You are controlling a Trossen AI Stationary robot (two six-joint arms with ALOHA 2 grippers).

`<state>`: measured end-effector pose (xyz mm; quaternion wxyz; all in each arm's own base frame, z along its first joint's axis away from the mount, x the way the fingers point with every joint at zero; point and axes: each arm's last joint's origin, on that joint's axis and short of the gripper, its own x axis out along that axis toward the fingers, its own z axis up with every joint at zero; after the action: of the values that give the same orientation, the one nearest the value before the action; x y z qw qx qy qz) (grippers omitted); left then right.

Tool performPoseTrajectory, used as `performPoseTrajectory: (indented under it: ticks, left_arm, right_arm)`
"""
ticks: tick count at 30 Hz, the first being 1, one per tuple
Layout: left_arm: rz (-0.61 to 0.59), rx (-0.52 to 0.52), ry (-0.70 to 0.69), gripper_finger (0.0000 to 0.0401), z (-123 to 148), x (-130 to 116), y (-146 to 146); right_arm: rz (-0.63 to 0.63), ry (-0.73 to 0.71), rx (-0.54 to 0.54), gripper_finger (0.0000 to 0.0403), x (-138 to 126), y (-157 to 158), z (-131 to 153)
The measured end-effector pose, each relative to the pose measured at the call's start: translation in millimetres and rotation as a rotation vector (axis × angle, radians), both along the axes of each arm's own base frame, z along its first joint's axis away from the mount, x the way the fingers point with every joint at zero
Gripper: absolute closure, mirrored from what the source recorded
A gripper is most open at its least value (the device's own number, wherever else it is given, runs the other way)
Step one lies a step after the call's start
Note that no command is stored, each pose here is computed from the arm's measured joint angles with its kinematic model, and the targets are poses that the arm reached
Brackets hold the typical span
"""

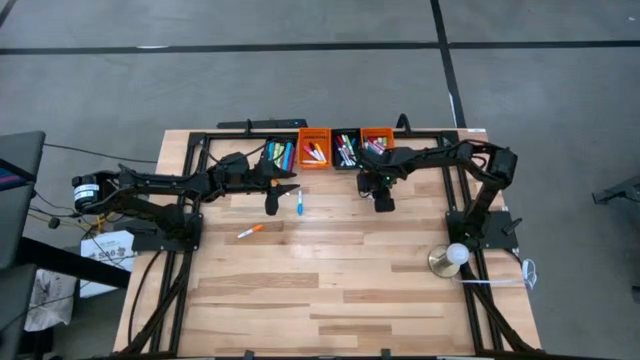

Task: Pick & Place Markers
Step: Put the small pink highlighter pen into the left orange basket

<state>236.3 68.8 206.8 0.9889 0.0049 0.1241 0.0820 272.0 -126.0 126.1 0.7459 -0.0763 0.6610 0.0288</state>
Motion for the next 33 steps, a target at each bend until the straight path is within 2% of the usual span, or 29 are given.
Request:
performPoseTrajectory:
  ticks: [5, 14, 21, 27, 33]
  left_arm:
    - [0.0, 0.0, 0.0, 0.0242, 0.0, 0.0, 0.0]
    - [0.0, 0.0, 0.0, 0.0242, 0.0, 0.0, 0.0]
    - [0.0, 0.0, 0.0, 0.0242, 0.0, 0.0, 0.0]
    - [0.0, 0.0, 0.0, 0.0242, 0.0, 0.0, 0.0]
    - [0.0, 0.0, 0.0, 0.0242, 0.0, 0.0, 0.0]
  right_arm:
    - [-0.017, 0.008, -0.002, 0.0281, 5.8, -2.9, 12.5]
    - [-0.163, 0.028, 0.027, 0.028, 15.8, -9.9, 44.0]
    - [-0.258, 0.097, 0.094, 0.028, 8.5, -5.4, 44.1]
    - [-0.275, 0.065, 0.19, 0.0279, 10.3, -2.9, 43.8]
    - [-0.282, 0.027, 0.187, 0.0279, 10.6, -2.4, 31.3]
